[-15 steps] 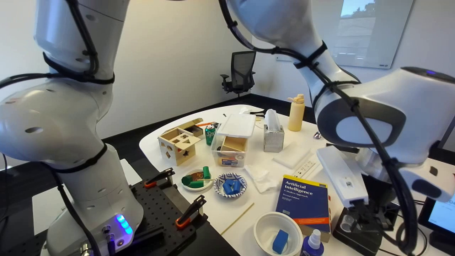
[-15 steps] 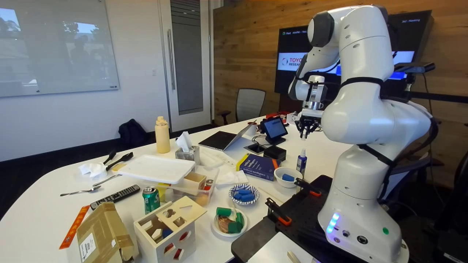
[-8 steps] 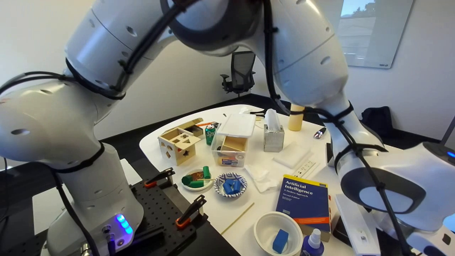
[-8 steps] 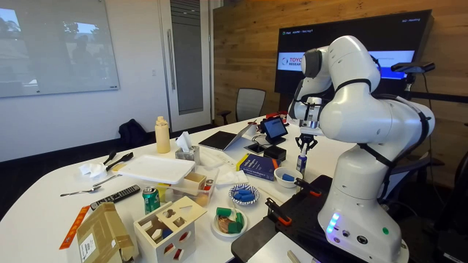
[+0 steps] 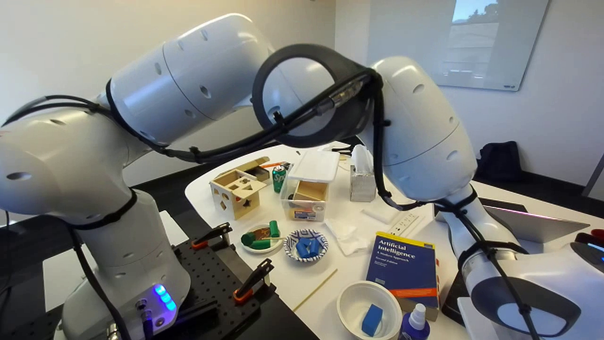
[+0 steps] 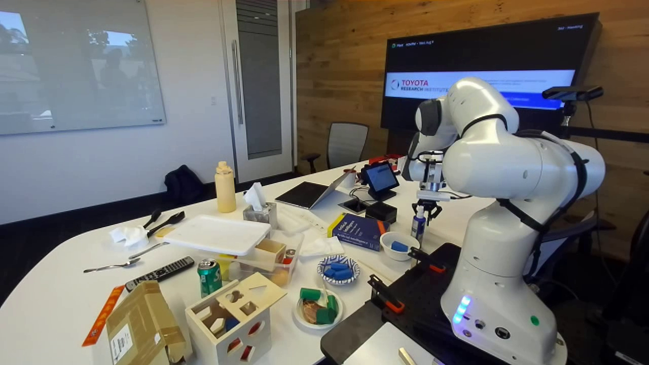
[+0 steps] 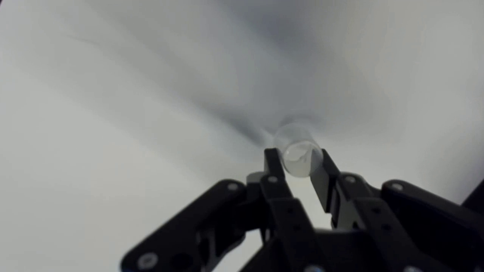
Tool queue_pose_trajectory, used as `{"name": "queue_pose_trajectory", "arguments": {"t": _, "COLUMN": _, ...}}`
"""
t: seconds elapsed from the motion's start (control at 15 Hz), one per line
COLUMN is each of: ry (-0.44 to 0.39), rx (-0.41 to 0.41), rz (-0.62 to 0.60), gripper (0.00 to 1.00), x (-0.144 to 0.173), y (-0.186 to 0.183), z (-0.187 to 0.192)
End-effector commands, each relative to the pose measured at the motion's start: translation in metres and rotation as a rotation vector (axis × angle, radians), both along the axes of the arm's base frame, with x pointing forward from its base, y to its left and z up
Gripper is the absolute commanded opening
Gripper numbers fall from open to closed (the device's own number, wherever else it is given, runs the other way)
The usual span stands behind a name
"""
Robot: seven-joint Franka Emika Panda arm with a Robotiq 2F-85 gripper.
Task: Remove the lid from the blue bottle.
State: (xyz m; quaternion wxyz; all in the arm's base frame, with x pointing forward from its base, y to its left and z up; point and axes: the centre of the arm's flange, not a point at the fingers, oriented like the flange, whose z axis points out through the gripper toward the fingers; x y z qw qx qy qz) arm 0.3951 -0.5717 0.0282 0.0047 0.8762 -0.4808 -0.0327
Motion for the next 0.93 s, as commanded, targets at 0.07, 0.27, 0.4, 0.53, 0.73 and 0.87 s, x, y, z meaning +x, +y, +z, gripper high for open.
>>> {"name": "queue_pose_trajectory", "arguments": {"t": 0.07, "ry": -0.015, "rx": 0.027, "rz": -0.014, "gripper": 0.64, "x": 0.016, "y": -0.020, "z": 0.007}}
{"name": "queue_pose_trajectory", "arguments": {"t": 0.27, "ry": -0.038, "rx": 0.053, "rz": 0.007, "gripper": 0.85, "x": 0.023, "y": -0.014, "z": 0.056}}
{"name": "queue_pose_trajectory", "arguments": {"t": 0.4, "ry": -0.029, "rx": 0.086, "rz": 0.066, "gripper": 0.99, "x": 0.028, "y": 0.007, "z": 0.104}}
{"name": "queue_pose_trajectory", "arguments": {"t": 0.53, "ry": -0.014, "rx": 0.094, "rz": 0.131, "gripper": 1.00, "x": 0.033, "y": 0.026, "z": 0.138}}
{"name": "queue_pose_trajectory", "arguments": {"t": 0.73, "ry": 0.010, "rx": 0.077, "rz": 0.245, "gripper": 1.00, "x": 0.041, "y": 0.063, "z": 0.185}}
{"name": "queue_pose_trajectory", "arguments": {"t": 0.87, "ry": 0.035, "rx": 0.058, "rz": 0.288, "gripper": 1.00, "x": 0.046, "y": 0.090, "z": 0.211}}
